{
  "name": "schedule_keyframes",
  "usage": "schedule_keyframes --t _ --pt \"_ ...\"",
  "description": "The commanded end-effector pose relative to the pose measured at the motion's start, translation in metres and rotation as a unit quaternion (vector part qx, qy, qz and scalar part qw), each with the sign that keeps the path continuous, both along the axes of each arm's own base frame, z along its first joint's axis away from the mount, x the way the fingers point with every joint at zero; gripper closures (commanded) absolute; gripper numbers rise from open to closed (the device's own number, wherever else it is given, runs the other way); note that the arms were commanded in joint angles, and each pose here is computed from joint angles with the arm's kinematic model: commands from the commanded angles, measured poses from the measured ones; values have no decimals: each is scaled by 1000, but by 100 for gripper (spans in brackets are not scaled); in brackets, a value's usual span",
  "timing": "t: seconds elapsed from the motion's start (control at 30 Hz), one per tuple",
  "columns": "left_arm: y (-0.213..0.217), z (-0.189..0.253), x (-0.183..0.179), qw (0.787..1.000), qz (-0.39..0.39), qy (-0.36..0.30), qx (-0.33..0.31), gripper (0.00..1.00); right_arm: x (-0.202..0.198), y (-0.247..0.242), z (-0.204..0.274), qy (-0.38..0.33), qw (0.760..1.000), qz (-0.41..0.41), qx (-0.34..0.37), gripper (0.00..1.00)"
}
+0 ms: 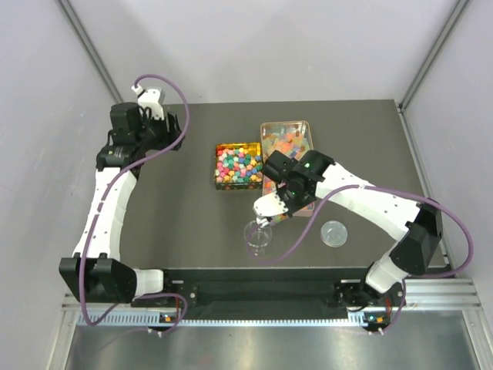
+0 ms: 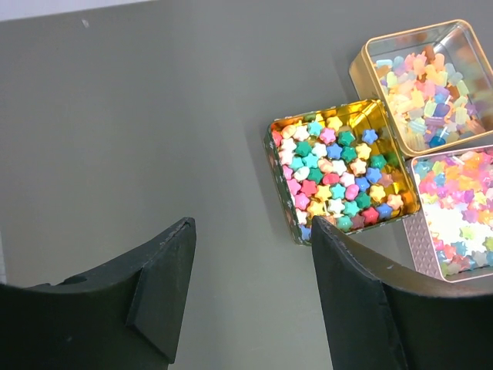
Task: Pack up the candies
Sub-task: Place the fake candies in the packing bottle.
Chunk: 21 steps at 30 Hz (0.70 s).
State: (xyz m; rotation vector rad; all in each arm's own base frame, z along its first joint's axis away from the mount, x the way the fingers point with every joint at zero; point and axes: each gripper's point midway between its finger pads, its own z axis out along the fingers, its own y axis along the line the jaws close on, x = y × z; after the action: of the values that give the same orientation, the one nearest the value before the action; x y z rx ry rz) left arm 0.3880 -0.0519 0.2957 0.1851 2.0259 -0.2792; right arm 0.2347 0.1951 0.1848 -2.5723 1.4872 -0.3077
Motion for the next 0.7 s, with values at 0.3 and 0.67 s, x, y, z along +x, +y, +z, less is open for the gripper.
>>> schedule_keyframes --t 0.3,0.67 --pt "9 11 -9 999 21 -34 8 34 -2 -5 13 -66 994 -11 -85 100" --pt "12 12 -17 998 27 -54 11 33 -7 0 24 -119 984 -2 -132 100"
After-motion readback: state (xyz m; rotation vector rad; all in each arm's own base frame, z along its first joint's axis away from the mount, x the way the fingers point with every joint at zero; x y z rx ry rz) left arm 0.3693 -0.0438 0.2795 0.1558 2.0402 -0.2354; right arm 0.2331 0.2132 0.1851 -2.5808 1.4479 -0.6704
